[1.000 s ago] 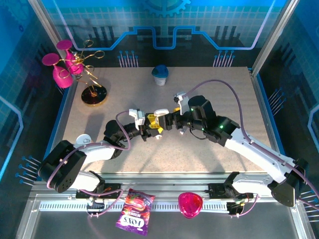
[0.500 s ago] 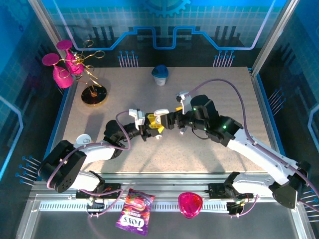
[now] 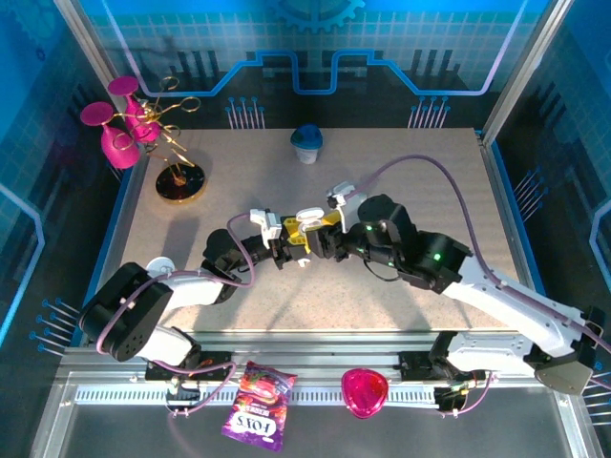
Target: Insert the wireless bluetooth earbuds into the charging case
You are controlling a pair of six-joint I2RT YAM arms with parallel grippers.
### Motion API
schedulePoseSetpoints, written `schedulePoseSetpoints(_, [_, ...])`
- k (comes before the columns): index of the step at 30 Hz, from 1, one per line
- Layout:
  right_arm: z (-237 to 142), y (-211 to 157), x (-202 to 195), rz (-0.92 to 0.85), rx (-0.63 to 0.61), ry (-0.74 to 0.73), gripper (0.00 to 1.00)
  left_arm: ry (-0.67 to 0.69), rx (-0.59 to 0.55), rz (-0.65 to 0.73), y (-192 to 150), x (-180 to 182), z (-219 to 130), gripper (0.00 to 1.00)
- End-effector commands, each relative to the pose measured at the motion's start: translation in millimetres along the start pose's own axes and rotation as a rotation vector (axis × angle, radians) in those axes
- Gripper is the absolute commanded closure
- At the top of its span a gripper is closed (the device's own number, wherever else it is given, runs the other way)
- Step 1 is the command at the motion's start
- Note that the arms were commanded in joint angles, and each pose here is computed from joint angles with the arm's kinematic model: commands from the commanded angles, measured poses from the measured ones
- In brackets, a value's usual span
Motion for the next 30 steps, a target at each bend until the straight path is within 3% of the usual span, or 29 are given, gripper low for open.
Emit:
schedulePoseSetpoints(1, [9,9,7,-0.024,-0.001,-0.018,0.49,0.0,-0.041,0.067,10,0,5,0.76])
schedulePoseSetpoints(13, [34,11,2,-0.019,0.069,-0.132,0.51,-0.005,-0.044,0.069,12,-3,2,0.76])
schedulePoseSetpoints(24, [41,1,-5,0.007,0.146,-0.163,0.67,-0.019,-0.057,0.065,18,-5,4,0.76])
schedulePoseSetpoints(30, [47,-1,-6,0.007,0.173,-0.171,0.67,-0.027,-0.058,0.063,19,-6,4,0.76])
Point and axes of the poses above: each hand's point on the last joint's axis, 136 mm out from that joint toward the fingers, its own z axis out along the fingers, its own x axis along the line the jaws close on, y = z × x, the point moved 9 cm from there along -z, back along the fingers, and after that the axes turned 7 degrees about -z, right-handed, at the moved point
